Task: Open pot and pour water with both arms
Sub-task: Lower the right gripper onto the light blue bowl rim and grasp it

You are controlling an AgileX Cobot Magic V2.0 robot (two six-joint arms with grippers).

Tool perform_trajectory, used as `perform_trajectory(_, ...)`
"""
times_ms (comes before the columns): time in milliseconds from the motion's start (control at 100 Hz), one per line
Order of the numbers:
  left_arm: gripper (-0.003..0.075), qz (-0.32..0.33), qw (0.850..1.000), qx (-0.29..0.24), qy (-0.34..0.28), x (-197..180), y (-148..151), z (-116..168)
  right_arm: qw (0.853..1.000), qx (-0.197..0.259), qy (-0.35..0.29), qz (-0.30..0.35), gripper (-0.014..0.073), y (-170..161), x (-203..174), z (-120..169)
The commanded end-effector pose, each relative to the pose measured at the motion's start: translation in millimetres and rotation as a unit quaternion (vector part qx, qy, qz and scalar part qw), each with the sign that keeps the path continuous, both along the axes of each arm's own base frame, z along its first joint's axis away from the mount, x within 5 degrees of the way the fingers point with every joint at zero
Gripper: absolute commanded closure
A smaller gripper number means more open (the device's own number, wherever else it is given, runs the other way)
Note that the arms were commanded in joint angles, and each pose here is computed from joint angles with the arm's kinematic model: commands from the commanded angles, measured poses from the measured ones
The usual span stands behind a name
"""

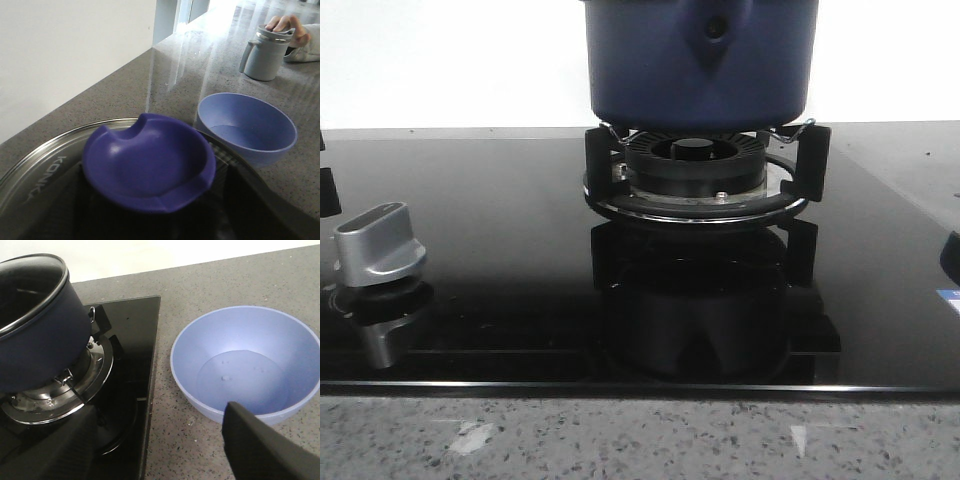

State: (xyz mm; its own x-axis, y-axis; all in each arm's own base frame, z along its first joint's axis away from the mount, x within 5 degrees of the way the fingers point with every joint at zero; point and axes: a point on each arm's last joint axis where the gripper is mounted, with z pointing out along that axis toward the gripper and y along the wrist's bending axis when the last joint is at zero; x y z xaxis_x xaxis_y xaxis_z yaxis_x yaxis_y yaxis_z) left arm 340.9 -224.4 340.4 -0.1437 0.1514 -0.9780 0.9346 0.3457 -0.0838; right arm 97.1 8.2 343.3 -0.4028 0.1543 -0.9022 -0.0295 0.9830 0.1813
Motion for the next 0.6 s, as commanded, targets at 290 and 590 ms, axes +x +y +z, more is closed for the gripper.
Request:
perform_trajectory(290,0.0239,0.002,0.999,-0.040,-0.034,-4.4,-0.5,28.7,0.999,-0.005,-0.044,-0.006,0.0119,-1.2,2.8,15.9)
perform_trajectory(590,0.0401,-0.002,0.998,-0.041,-0.037,-5.1,-0.7,28.9,0.999,-0.005,-0.044,-0.006,0.0119,-1.2,2.8,15.9)
